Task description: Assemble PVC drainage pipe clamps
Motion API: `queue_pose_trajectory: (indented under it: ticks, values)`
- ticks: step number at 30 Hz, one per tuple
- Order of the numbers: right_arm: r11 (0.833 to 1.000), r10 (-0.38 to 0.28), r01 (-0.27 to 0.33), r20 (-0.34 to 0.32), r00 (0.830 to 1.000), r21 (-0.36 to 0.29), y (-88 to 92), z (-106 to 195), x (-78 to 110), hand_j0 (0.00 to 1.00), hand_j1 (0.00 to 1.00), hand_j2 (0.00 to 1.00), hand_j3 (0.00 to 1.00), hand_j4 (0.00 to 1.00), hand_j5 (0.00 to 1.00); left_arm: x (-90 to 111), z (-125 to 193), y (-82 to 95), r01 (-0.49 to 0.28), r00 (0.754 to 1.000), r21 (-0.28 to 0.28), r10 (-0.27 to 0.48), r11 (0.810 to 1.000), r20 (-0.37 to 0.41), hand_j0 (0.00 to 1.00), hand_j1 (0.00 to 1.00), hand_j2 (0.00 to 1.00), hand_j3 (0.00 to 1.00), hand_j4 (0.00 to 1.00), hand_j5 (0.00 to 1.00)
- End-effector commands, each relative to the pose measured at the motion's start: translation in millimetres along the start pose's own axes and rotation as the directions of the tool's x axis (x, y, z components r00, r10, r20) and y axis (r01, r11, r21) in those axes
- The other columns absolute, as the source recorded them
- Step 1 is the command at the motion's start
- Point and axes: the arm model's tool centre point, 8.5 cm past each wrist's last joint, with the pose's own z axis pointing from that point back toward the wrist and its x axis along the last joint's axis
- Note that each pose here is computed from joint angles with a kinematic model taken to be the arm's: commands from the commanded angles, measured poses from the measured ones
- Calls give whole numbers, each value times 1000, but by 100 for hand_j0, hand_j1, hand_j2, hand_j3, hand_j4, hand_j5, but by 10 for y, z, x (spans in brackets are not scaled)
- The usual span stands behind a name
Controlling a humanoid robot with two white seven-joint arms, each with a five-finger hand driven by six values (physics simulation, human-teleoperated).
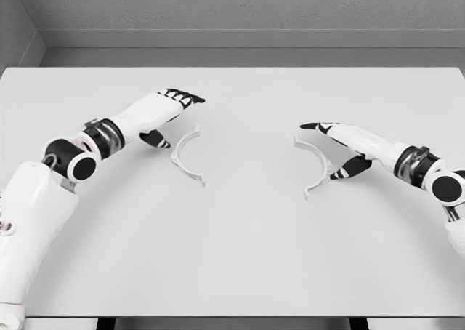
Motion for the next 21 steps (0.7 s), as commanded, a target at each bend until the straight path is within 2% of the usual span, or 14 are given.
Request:
queue_pose_trajectory:
  ticks: [1,21]
  values:
    - [1000,-3,3,2,1000,1,8,-9,6,100,100,100,100,100,100,62,-55,-20,0,1000,-4,0,1000,5,100,100,100,100,100,100]
    - [1000,5,-5,8,1000,-9,-53,-18,53,100,100,100,100,100,100,42,-88,-42,-15,1000,-10,14,1000,-18,100,100,100,100,100,100]
